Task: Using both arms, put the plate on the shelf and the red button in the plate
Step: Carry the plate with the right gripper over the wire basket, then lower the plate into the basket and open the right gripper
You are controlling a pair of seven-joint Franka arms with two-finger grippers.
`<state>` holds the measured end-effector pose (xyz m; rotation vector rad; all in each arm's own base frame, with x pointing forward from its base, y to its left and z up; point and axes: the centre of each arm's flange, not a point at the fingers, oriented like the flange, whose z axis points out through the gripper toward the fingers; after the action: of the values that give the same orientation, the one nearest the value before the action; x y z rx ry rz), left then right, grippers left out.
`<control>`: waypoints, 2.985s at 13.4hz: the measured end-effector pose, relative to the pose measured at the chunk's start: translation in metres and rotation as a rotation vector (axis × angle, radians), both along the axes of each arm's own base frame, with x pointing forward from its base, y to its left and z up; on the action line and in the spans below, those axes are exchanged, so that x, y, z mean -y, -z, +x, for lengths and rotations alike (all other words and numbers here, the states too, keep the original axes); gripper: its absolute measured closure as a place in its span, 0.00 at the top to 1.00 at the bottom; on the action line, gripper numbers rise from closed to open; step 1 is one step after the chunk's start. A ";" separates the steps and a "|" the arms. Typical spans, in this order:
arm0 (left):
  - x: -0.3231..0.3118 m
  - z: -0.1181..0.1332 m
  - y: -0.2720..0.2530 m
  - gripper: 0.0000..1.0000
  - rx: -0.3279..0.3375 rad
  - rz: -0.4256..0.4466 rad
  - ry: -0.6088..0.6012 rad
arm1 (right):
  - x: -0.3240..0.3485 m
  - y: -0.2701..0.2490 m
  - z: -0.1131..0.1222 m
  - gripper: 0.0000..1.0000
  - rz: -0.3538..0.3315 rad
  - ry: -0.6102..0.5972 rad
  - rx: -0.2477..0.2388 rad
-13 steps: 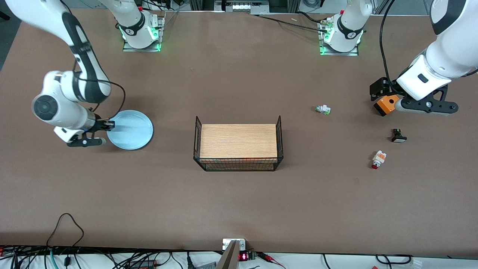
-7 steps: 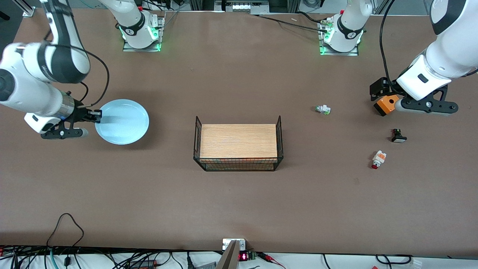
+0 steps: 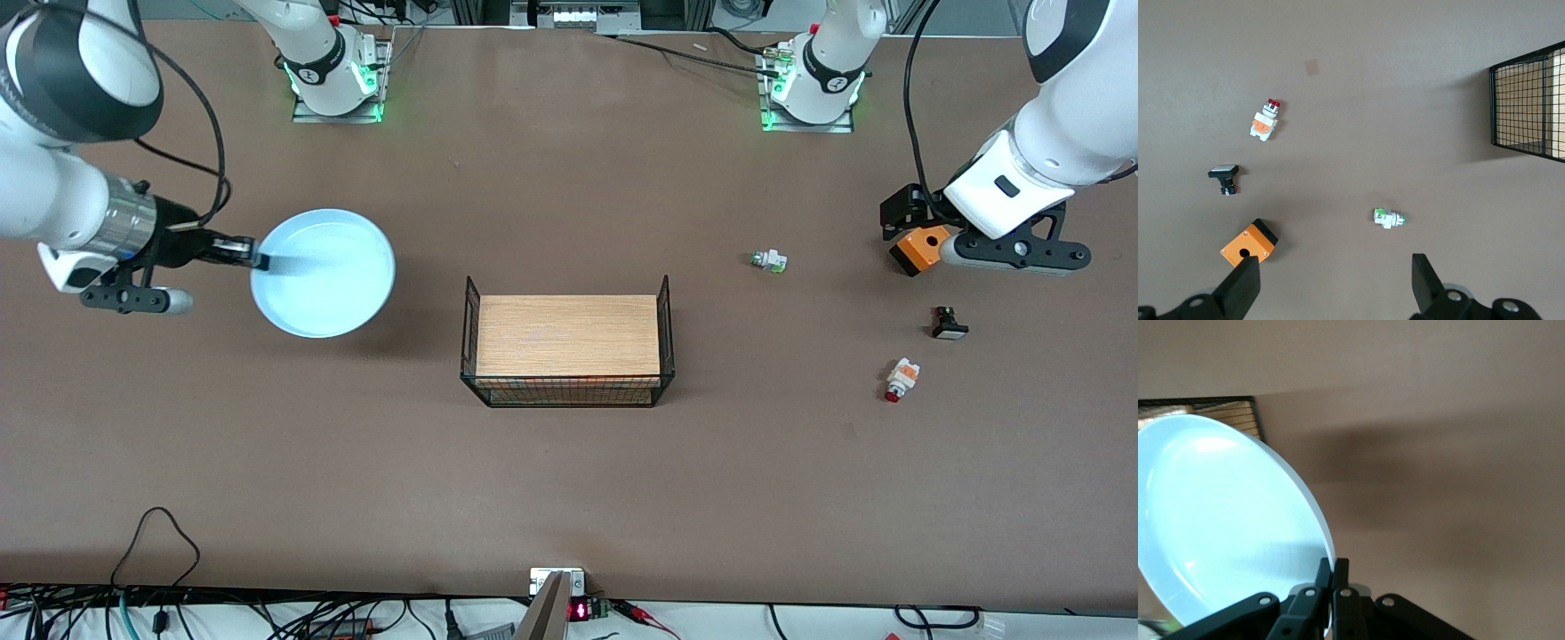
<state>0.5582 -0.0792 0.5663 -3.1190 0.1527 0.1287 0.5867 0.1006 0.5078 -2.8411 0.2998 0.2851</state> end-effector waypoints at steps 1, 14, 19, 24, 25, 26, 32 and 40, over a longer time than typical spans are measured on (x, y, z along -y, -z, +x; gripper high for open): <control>0.000 0.000 0.000 1.00 0.000 0.000 0.000 | -0.024 -0.006 -0.003 0.03 0.002 0.044 -0.016; 0.000 0.000 0.000 1.00 0.000 0.000 0.001 | -0.282 0.047 -0.029 0.03 -0.002 0.549 -0.102; 0.000 0.000 0.000 1.00 0.000 0.000 0.001 | -0.307 0.089 -0.030 0.03 -0.017 0.561 -0.108; 0.000 0.000 0.000 1.00 0.000 0.000 0.001 | -0.303 0.114 -0.022 0.03 -0.038 0.564 -0.115; 0.000 0.000 0.000 1.00 0.000 0.000 0.001 | -0.303 0.118 -0.021 0.03 -0.040 0.556 -0.115; 0.000 0.000 0.000 1.00 0.000 0.000 0.001 | -0.302 0.121 -0.021 0.03 -0.042 0.551 -0.114; 0.000 0.000 0.000 1.00 0.000 0.000 0.002 | -0.283 0.137 -0.006 0.12 -0.053 0.568 -0.093; -0.008 0.023 0.078 1.00 -0.151 0.023 0.001 | -0.278 0.093 0.000 0.95 0.004 0.572 -0.034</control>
<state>0.5815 -0.0708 0.4878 -3.0847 0.1536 0.3630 0.5865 0.3784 0.4153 -2.6024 1.0813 0.2084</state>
